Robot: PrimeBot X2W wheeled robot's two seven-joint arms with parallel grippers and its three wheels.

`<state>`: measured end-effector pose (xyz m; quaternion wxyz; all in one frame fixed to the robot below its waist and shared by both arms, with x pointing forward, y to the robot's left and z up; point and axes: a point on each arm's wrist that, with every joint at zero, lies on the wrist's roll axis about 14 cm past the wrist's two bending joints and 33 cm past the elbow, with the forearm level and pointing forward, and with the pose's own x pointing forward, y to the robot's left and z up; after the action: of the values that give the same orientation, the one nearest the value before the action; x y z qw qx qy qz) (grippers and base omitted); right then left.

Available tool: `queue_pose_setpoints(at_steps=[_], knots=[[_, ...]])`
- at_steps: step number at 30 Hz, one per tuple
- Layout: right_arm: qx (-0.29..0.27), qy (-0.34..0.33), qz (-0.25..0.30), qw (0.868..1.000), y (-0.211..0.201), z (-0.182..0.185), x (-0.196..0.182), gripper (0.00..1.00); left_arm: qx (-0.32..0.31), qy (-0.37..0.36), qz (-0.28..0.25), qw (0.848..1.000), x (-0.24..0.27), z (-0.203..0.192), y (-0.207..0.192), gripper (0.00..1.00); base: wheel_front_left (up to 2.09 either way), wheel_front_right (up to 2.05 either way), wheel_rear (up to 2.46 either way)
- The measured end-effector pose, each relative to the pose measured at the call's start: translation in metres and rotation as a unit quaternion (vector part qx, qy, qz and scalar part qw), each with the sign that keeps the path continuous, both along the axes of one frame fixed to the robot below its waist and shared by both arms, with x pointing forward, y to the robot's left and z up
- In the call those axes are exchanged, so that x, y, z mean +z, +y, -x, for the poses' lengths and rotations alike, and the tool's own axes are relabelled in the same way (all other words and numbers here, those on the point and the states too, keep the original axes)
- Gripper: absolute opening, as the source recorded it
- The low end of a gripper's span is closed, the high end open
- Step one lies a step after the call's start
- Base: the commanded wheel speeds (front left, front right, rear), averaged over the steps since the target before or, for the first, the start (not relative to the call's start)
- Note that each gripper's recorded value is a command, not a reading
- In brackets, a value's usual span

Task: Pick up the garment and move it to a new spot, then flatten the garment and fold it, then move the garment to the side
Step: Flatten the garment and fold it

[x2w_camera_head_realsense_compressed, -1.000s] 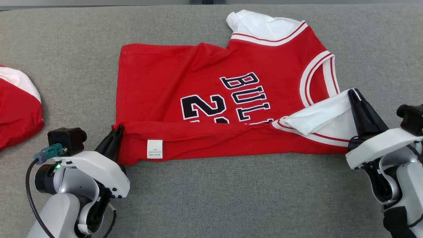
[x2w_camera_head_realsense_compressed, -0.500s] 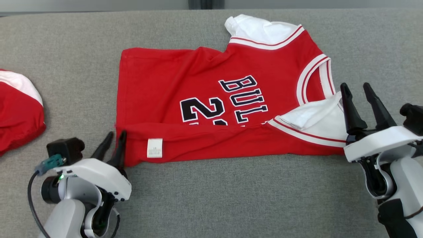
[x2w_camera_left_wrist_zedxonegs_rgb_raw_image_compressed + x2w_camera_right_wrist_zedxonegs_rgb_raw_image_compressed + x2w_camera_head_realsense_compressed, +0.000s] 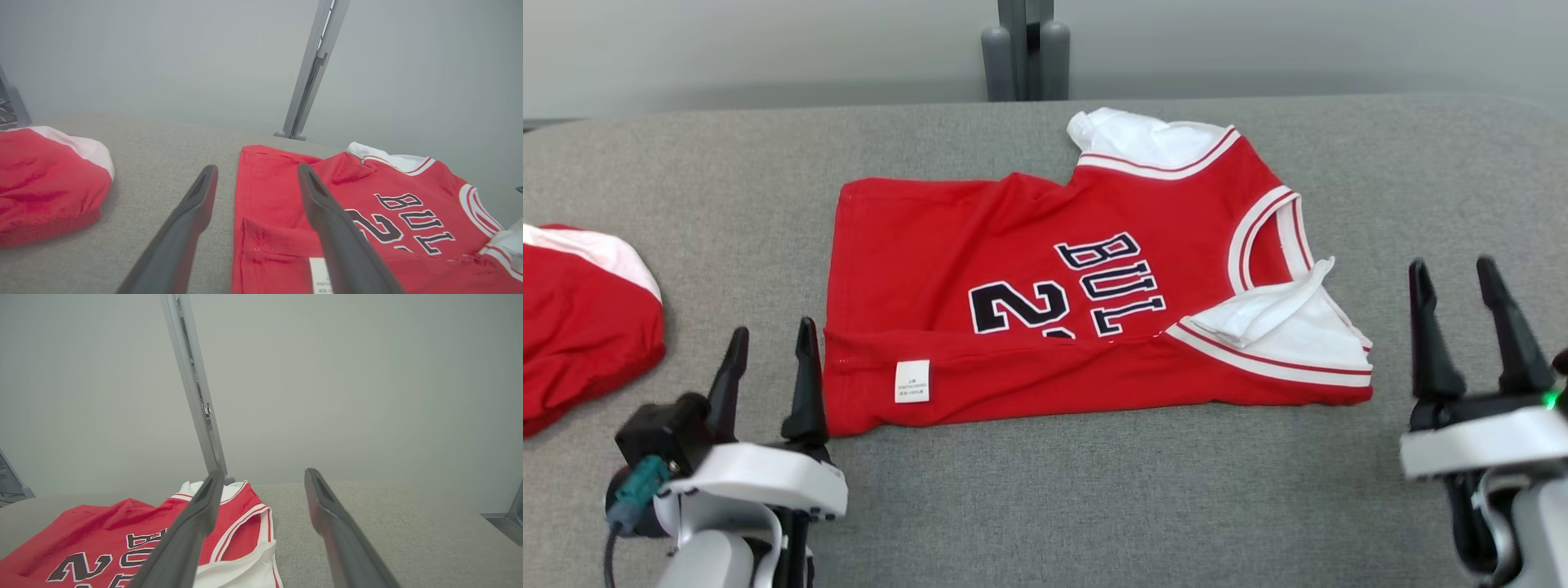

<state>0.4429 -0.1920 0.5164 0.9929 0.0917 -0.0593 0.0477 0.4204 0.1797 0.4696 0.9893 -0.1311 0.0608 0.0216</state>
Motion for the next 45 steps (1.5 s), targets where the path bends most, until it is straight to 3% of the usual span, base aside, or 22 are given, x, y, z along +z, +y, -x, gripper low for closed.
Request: queue_pose_setpoints(at_steps=[12,18,36,45], knots=[[0.002,0.028,0.034,0.999,0.013,0.055,-0.018,1.0,-0.02,-0.058,-0.041,0.997,0.017,0.019,-0.012,1.0,0.0,0.0,0.0],[0.013,0.04,0.048,0.998,0.02,0.065,-0.021,1.0,-0.03,-0.039,-0.084,0.995,0.003,0.034,-0.01,1.0,0.0,0.0,0.0],[0.013,0.07,0.052,0.996,0.022,0.063,-0.036,1.0,-0.027,-0.023,-0.098,0.995,-0.008,0.037,-0.006,1.0,0.0,0.0,0.0],[0.005,0.136,0.062,0.989,0.01,0.046,-0.076,1.0,-0.046,0.052,-0.078,0.994,-0.05,0.034,-0.017,1.0,0.0,0.0,0.0]])
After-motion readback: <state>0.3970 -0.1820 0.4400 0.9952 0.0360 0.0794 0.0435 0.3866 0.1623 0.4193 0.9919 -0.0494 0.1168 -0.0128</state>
